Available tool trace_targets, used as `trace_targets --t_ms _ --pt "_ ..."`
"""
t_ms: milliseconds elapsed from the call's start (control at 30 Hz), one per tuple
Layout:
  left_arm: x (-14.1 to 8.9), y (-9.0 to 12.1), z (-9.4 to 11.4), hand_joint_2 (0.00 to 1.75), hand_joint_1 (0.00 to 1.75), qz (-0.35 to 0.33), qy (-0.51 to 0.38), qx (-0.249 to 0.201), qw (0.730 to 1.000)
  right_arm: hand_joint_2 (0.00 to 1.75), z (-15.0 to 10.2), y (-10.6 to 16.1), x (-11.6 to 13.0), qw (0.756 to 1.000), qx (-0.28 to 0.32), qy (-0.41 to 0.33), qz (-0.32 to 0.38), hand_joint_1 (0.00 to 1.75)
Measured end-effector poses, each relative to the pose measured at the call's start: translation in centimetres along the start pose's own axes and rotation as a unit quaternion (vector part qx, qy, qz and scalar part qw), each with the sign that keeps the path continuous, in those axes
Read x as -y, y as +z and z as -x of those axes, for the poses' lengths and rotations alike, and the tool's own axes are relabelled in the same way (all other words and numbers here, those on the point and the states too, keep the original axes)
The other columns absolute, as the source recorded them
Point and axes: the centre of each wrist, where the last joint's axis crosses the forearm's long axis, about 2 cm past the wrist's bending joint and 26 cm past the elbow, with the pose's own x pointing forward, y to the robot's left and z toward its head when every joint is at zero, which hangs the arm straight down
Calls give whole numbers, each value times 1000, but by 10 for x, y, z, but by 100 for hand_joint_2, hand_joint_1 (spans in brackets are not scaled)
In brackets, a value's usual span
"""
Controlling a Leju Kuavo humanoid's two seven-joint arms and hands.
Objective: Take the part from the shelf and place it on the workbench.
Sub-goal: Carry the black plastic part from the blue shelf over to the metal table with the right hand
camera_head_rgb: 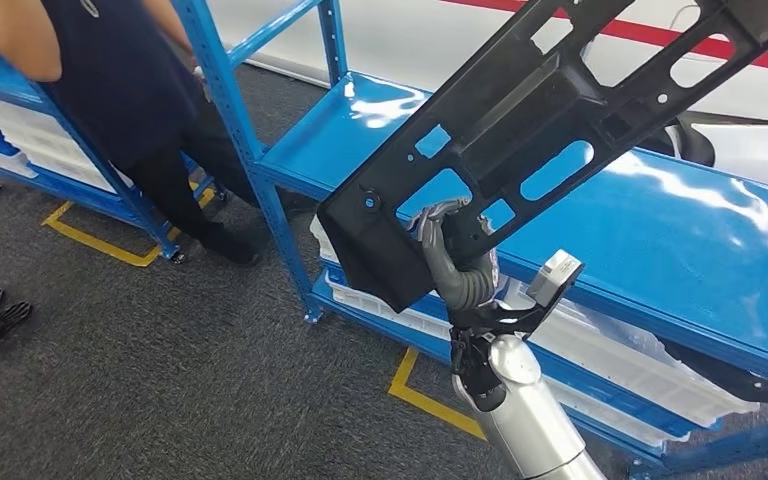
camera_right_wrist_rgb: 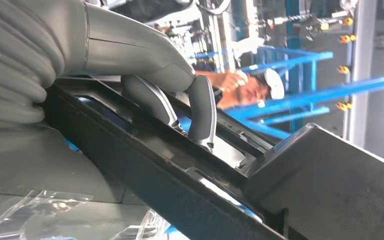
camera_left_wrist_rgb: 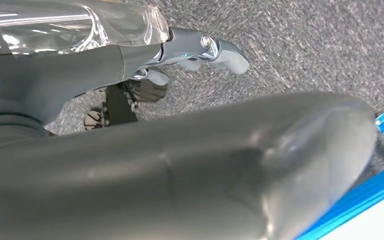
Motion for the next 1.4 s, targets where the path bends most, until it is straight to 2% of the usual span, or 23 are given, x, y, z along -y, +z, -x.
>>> trace_targets --t_ms 367,1200,1400 --pt "0 1 1 0 0 0 15 -11 1000 175 0 10 2 1000 -9 0 5 175" --pt "1 2 4 0 0 4 10 -15 1000 175 0 4 0 1000 -2 -8 2 175" --pt "1 1 2 0 0 -8 14 -26 1000 175 2 7 1 1000 -20 -8 -5 175"
